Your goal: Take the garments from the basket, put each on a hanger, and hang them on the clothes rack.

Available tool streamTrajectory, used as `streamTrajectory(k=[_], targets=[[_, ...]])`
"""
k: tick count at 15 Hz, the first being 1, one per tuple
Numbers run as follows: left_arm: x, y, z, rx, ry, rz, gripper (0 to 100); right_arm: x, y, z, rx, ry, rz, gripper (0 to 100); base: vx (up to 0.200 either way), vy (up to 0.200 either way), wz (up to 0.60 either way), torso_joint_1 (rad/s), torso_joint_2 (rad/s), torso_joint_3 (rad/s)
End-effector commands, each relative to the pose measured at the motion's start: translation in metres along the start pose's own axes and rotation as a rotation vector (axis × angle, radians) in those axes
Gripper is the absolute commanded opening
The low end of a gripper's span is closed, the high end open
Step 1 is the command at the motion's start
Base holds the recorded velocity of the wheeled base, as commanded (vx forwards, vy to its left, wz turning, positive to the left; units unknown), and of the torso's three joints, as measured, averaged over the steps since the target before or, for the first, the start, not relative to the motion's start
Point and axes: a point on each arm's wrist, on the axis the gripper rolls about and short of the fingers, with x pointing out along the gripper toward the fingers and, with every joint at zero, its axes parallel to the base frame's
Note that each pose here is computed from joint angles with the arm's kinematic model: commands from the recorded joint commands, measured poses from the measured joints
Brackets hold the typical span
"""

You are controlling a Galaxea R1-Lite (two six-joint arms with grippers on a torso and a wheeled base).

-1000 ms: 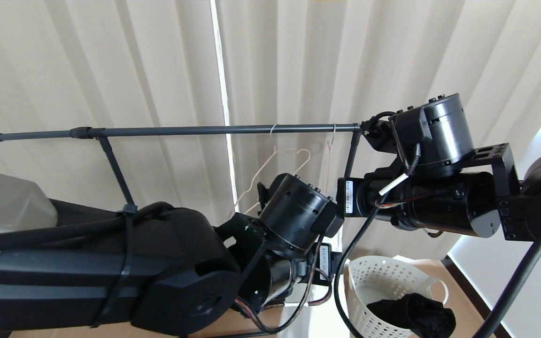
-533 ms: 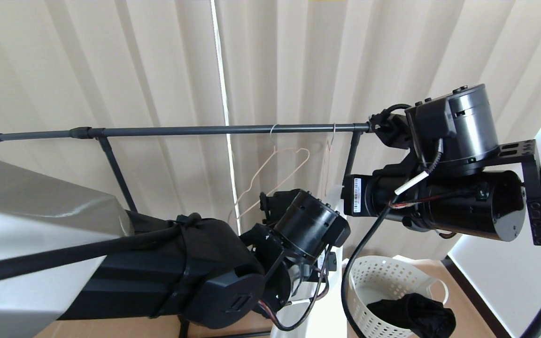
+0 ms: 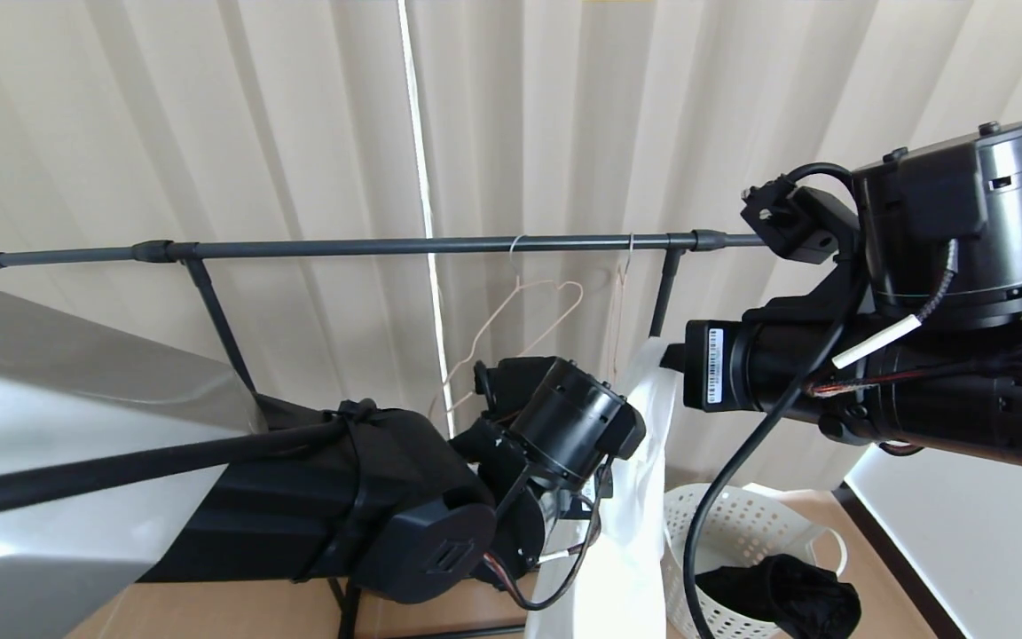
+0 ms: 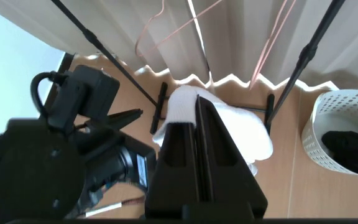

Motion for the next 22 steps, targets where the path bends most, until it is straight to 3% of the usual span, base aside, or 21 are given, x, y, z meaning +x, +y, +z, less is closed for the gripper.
streamTrajectory(k=[1,9,22], targets=[[0.002,0.007,0.004,-0.02,-0.009,0.024,100,-0.008,-0.001,0.003,0.005,-0.02,0.011,0,0.0,0.0,0.0,0.0,0.0,0.0],[0.004,0.035,0.008,-0.081,0.001,0.09,100,-0.013,-0.001,0.005,0.0,-0.029,0.015,0,0.0,0.0,0.0,0.0,0.0,0.0],[-0.001,0.068,0.005,-0.11,0.024,0.158,100,-0.016,-0.009,0.007,-0.007,-0.046,-0.001,0,0.0,0.0,0.0,0.0,0.0,0.0]])
